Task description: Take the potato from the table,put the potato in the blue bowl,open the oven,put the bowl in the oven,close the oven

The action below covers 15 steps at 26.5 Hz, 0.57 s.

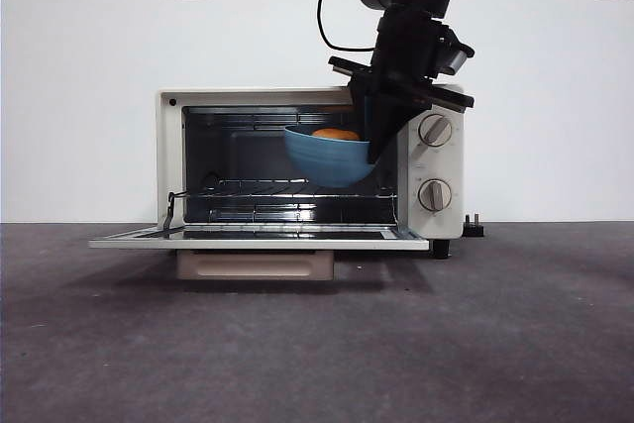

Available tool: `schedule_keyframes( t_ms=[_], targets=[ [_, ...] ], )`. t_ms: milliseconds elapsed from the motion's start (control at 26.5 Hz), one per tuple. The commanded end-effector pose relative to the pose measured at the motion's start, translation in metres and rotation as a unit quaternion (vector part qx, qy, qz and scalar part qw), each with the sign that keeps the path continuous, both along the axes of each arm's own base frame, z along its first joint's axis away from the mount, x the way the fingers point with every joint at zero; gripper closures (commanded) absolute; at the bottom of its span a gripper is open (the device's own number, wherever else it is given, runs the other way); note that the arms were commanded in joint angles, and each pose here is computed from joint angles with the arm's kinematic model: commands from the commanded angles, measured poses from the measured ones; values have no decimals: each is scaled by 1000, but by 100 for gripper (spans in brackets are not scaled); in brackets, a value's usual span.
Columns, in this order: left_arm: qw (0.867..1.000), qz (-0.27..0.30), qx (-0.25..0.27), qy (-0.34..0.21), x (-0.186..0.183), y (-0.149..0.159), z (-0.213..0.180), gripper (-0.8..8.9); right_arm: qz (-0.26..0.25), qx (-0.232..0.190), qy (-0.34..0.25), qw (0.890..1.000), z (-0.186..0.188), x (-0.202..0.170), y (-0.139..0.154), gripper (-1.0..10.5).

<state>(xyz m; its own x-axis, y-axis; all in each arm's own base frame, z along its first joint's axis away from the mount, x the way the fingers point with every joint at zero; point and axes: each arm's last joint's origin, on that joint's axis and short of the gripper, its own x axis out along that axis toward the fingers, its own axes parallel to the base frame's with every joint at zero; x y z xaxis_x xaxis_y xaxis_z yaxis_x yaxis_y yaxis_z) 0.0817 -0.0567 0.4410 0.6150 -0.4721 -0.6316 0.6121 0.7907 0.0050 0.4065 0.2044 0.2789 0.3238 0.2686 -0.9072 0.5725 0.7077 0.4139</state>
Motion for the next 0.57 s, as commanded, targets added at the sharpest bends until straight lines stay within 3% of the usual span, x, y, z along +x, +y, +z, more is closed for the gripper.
schedule_keyframes(
  t_ms=[38,302,416,567],
  targets=[
    [1000,-7,4,-6,0,-1,1,819,-4,-2,0,1000,-5,3,3,961],
    [1000,-8,6,-4,1,-1,0,819,-4,3,-11,1000,-4,5,4,934],
    [1000,-7,6,-4,1,-1,0,819,-3,3,-11,1000,-4,5,3,821],
    [1000,-8,6,-4,1,-1,0,819,-2,3,-11,1000,-4,4,4,821]
  ],
)
